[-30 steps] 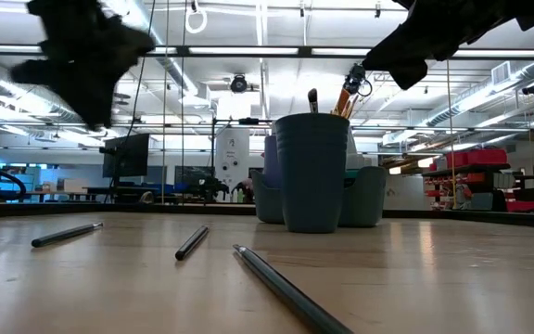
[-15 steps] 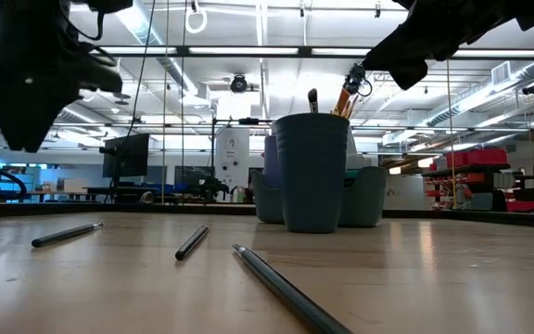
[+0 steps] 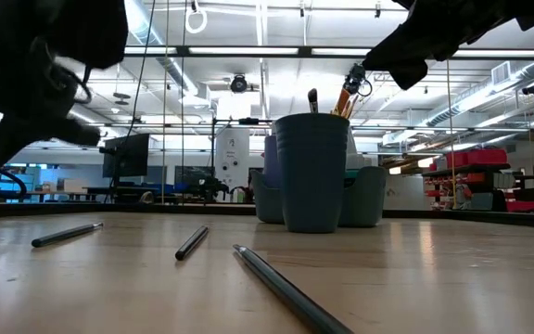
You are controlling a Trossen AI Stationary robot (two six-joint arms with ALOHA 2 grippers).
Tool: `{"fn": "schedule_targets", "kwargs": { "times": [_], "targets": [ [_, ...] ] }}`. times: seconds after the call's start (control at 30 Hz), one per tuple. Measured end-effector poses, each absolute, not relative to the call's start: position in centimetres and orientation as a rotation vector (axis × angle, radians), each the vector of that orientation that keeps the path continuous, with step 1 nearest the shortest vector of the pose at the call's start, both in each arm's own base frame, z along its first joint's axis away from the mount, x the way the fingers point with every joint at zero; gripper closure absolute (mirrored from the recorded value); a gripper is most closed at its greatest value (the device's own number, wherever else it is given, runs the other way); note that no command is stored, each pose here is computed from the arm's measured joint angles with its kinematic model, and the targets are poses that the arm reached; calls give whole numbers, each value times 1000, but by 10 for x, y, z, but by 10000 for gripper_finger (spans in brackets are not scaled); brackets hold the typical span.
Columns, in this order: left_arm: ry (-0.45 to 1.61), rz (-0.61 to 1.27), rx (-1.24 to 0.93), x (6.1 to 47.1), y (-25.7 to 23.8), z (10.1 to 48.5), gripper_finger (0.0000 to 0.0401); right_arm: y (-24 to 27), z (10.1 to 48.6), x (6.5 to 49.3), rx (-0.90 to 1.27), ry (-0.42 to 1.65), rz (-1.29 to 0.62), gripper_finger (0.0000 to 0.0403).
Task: Pick & Place Paint Supplies
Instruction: Put the silver paint brush into the blue cup
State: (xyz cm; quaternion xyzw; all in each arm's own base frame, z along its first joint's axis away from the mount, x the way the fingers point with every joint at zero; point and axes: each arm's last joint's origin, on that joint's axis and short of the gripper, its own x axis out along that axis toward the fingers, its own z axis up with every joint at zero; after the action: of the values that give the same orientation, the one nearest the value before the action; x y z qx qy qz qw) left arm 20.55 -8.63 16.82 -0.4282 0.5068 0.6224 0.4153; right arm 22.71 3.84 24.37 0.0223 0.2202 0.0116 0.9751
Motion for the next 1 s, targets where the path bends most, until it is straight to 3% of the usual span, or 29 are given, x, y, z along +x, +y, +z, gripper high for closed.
{"fn": "schedule_targets", "kwargs": {
  "times": [0.17,0.37,0.53,0.77,1.0],
  "targets": [
    [1290,1559,-1098,190,-82,151,314,38,244,227,41,444,24,331],
    [1122,1416,-1189,177,-72,133,314,38,244,227,24,443,28,331],
    [1071,1413,-1272,168,-69,130,314,38,244,227,23,444,28,331],
    [941,1271,-1083,178,-67,148,314,38,244,227,23,441,29,331],
    [1123,1380,-1091,172,-78,170,314,38,244,227,22,443,29,331]
  ]
}}
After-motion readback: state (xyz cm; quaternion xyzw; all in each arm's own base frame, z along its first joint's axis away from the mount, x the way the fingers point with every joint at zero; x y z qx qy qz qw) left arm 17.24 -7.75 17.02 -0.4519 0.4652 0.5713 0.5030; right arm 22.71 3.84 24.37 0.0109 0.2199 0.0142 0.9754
